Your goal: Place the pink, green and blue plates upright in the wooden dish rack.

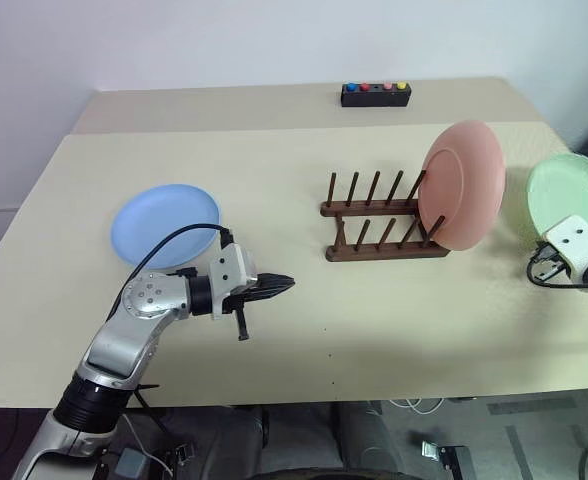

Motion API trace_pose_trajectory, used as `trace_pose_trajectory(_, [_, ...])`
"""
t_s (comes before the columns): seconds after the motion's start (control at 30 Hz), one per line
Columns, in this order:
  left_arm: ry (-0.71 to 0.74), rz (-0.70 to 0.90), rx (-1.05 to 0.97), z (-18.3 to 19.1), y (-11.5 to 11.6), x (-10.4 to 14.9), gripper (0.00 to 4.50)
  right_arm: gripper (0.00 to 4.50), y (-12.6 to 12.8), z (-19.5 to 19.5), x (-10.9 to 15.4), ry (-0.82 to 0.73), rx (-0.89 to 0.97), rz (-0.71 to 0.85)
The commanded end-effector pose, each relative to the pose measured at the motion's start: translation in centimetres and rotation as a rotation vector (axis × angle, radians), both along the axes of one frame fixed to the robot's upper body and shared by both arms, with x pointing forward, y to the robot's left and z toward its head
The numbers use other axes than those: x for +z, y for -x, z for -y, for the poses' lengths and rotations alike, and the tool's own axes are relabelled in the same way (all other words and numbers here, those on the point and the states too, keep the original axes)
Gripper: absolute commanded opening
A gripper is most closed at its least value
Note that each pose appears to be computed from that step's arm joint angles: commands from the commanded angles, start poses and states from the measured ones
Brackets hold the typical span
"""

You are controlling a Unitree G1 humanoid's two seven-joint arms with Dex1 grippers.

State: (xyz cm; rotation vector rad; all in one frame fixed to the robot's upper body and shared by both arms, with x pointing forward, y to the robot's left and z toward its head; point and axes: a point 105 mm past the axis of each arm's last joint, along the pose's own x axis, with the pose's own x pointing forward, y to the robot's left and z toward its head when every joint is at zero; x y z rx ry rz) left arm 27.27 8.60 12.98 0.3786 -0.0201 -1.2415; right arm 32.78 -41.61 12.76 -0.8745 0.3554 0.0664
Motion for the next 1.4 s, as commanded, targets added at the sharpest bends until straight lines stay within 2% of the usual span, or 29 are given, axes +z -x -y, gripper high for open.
trace_pose_trajectory(0.03, [0.010, 0.032, -0.002, 0.0, -0.1, 0.6, 0.00, 0.06, -0.2, -0.4, 8.0, 0.142, 0.037, 0.286])
trace_pose_trajectory(0.13, [0.020, 0.051, 0.018, -0.2, -0.7, 1.0, 0.00, 0.06, 0.0, -2.5, 13.1, 0.121, 0.093, 0.472])
trace_pose_trajectory(0.23, [0.053, 0.062, 0.017, 0.0, -1.2, 1.8, 0.00, 0.06, 0.6, -5.3, 16.4, 0.055, 0.188, 0.581])
trace_pose_trajectory(0.3, [0.119, 0.064, -0.001, 0.3, -1.1, 2.9, 0.00, 0.06, 1.3, -8.9, 19.0, -0.062, 0.332, 0.644])
trace_pose_trajectory(0.53, [0.174, 0.048, -0.018, 0.3, -0.8, 4.3, 0.00, 0.06, 4.5, -17.0, 22.1, -0.381, 0.711, 0.600])
trace_pose_trajectory(0.63, [0.159, 0.044, -0.008, 0.0, -0.9, 4.0, 0.00, 0.06, 5.9, -19.1, 22.4, -0.490, 0.828, 0.545])
trace_pose_trajectory(0.77, [0.138, 0.032, -0.001, -0.2, -0.7, 3.3, 0.00, 0.06, 8.1, -22.6, 22.4, -0.741, 1.046, 0.405])
trace_pose_trajectory(0.97, [0.133, 0.035, 0.002, -0.3, -0.6, 3.3, 0.00, 0.06, 9.0, -24.4, 21.4, -0.948, 1.160, 0.235])
trace_pose_trajectory(1.17, [0.122, 0.034, 0.004, -0.2, -0.5, 3.1, 0.00, 0.06, 7.1, -24.7, 19.0, -1.072, 1.127, 0.127])
trace_pose_trajectory(1.4, [0.116, 0.037, 0.006, -0.2, -0.6, 3.1, 0.00, 0.06, 4.8, -24.1, 17.0, -1.151, 1.071, 0.077])
